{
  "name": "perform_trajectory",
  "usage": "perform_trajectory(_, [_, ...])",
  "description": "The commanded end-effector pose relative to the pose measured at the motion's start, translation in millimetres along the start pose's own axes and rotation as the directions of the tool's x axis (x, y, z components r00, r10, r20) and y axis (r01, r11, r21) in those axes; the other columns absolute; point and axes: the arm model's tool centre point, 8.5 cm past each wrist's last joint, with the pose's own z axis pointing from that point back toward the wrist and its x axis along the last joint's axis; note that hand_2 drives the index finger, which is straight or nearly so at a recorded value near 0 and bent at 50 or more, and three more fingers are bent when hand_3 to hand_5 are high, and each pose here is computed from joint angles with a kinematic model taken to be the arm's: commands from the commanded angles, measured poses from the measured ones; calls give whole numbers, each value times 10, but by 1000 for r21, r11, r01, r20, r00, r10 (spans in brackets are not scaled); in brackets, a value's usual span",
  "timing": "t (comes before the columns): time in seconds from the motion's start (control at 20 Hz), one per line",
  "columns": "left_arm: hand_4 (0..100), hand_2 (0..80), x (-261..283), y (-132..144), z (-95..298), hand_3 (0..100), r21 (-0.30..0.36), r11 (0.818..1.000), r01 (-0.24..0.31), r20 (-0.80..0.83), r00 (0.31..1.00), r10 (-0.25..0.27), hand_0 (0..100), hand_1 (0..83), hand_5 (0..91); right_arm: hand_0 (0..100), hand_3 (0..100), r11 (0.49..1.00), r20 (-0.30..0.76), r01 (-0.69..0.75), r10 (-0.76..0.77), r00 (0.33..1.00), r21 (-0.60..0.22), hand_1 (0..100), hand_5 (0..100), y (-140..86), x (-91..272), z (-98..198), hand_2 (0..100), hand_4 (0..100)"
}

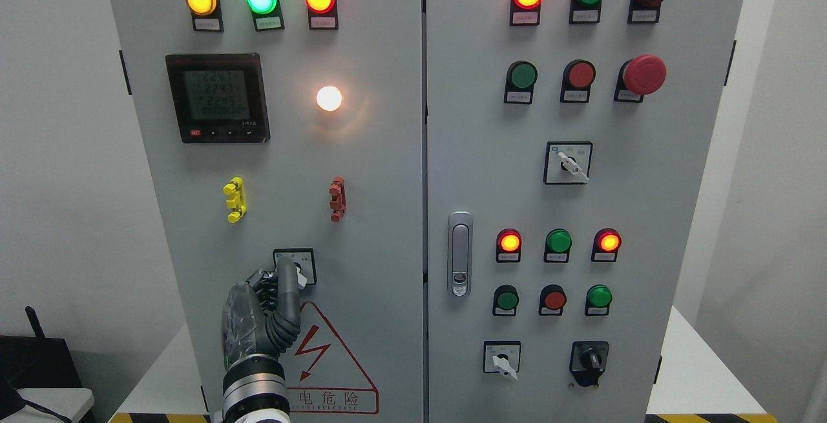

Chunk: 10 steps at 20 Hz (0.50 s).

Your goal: Turn on light switch 1

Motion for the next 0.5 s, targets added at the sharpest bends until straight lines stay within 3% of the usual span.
perform_trajectory(0.0, [875, 412, 2, -2, 6, 813, -6, 1000, -2, 1, 1000, 2, 423, 154, 862, 120, 0, 1000, -1, 18, -18, 1000, 2, 389, 0, 2, -2, 0, 0, 0])
perform_trajectory(0.45, [876, 421, -23, -8, 25, 811, -9, 1000, -3, -2, 1000, 3, 354, 169, 863, 120, 0, 1000, -1, 17, -17, 1000, 2, 389, 0, 2, -2, 0, 0, 0])
